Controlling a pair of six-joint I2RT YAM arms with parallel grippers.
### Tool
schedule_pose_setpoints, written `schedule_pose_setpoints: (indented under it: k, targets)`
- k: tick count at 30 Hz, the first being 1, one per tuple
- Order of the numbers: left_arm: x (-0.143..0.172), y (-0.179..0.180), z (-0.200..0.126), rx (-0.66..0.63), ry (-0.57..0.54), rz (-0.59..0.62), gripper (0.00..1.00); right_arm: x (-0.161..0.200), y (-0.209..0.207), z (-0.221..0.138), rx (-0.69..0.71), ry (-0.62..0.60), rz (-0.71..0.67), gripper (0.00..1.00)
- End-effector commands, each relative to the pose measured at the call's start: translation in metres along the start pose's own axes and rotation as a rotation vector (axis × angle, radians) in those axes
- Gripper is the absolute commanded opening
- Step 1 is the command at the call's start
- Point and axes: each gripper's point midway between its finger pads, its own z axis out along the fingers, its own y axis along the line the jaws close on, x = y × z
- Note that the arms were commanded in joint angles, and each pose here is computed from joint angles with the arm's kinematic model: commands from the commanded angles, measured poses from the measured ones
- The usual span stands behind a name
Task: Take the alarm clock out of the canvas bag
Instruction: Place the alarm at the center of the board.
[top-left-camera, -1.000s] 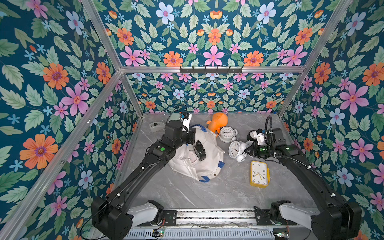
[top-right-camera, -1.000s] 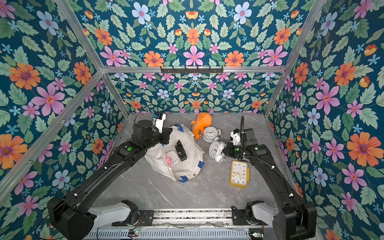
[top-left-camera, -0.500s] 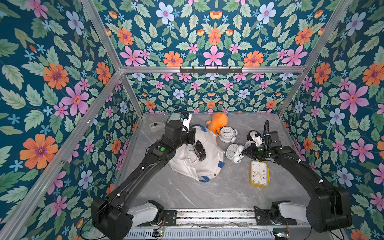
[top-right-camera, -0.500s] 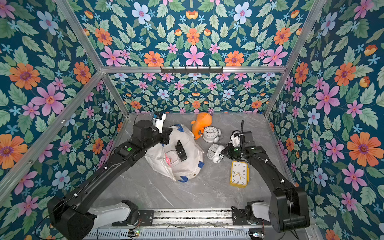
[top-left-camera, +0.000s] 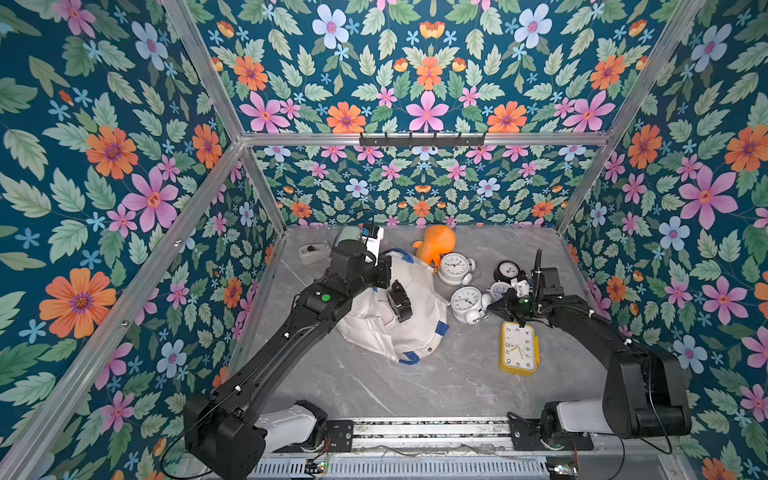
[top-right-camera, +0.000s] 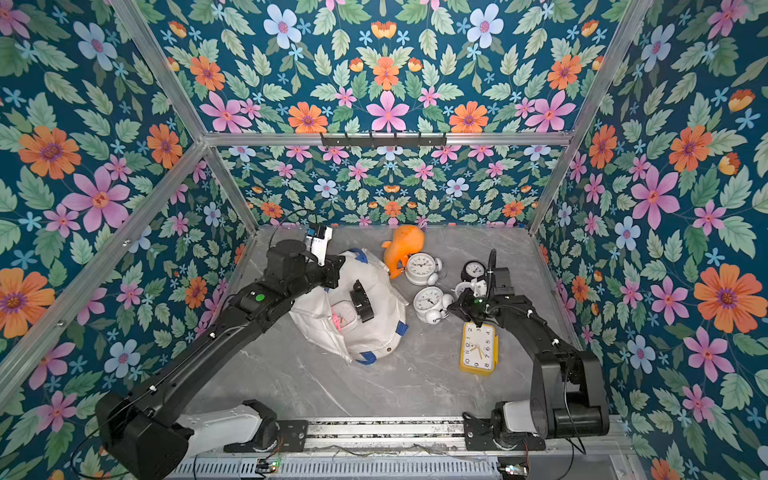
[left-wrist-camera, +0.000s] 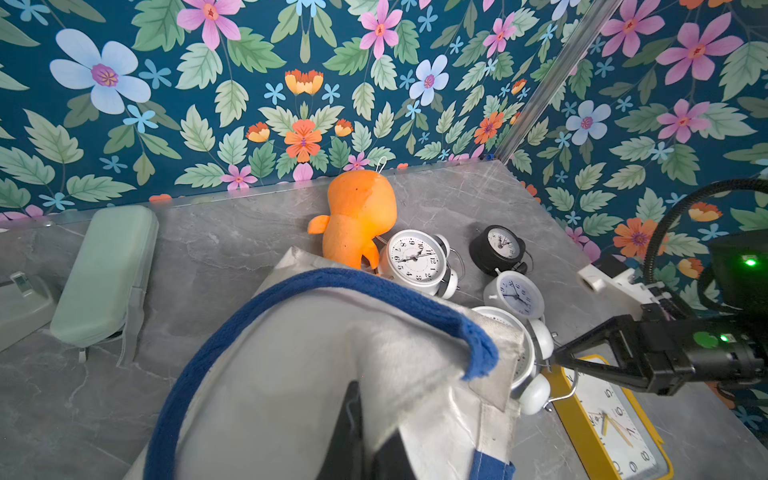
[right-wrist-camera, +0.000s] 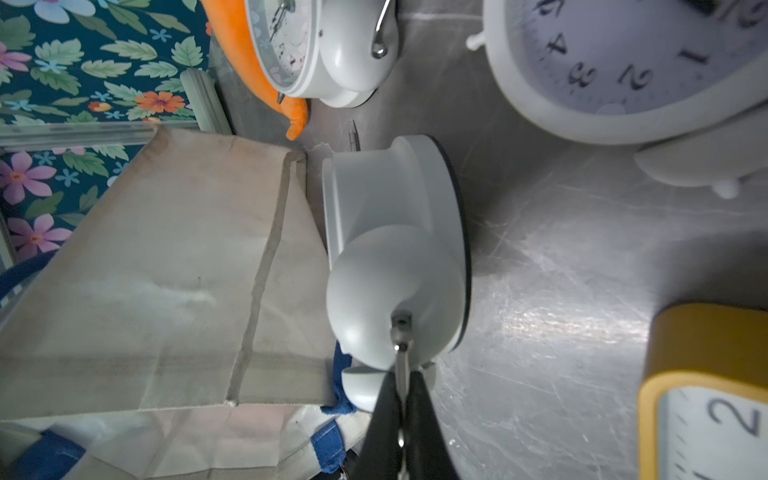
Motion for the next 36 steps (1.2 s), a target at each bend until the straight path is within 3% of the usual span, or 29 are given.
schedule_pose_setpoints:
  k: [1,18,36]
  targets:
    - [-0.013,-0.004,-0.001,0.014,-0.041,0.010,0.00,-0.003,-0.002,0.002,-0.013,0.003,0.048,0.00]
    - [-0.014,-0.005,0.002,0.020,-0.038,0.009,0.00,-0.015,-0.042,0.021,0.078,0.005,0.071,0.00]
    - [-0.012,-0.005,0.002,0.021,-0.036,0.008,0.00,-0.049,-0.086,0.003,0.277,-0.167,0.075,0.00]
